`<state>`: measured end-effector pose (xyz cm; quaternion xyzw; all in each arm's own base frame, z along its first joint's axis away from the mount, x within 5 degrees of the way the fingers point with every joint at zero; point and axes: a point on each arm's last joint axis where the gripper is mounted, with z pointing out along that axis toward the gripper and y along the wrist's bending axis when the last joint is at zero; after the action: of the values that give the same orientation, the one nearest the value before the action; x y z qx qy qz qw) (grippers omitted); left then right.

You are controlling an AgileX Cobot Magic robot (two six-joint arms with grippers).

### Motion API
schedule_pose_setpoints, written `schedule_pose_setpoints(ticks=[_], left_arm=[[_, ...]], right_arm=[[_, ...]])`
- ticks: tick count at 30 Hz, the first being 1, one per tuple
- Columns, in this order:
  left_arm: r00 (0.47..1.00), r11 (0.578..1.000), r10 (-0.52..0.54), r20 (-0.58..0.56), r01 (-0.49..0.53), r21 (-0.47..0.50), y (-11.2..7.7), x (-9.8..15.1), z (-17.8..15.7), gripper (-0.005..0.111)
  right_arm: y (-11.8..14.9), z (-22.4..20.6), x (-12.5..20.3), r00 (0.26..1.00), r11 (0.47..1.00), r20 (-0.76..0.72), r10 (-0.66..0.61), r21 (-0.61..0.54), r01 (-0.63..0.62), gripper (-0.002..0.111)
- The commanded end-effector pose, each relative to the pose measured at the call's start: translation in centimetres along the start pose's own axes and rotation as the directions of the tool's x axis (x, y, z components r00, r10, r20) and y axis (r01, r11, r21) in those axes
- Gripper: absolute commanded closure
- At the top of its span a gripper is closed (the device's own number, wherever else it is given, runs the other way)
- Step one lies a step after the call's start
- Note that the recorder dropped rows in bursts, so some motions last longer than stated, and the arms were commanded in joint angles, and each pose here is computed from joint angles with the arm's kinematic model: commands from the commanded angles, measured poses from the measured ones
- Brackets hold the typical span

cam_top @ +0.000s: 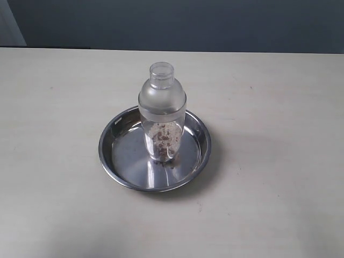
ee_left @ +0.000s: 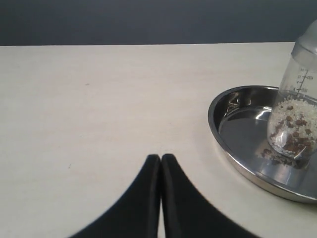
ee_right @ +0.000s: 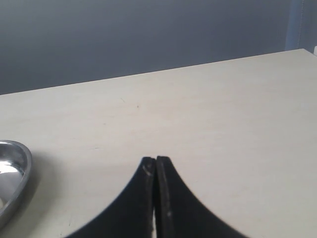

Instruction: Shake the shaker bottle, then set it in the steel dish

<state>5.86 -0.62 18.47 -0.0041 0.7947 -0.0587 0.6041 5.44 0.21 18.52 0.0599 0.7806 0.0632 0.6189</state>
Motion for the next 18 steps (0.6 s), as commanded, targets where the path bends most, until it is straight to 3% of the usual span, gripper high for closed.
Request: schedule_pose_setpoints(ticks=[1,18], left_arm=[[0.996,1.000,-0.014,0.083,0.014,-0.007,0.05,-0.42,-0.30,0.106],[0.990,0.999,0.026,0.137,-0.021,-0.039,0.20,-0.77,-0.54,0.106]], right_arm=[[-0.03,-0.02,-0.05,1.000,1.000,0.011,-0.005,0.004,0.005,0.109],[-0.03,-0.02,-0.05,1.000,1.000,0.011,-0.007,0.004,0.007,0.109]])
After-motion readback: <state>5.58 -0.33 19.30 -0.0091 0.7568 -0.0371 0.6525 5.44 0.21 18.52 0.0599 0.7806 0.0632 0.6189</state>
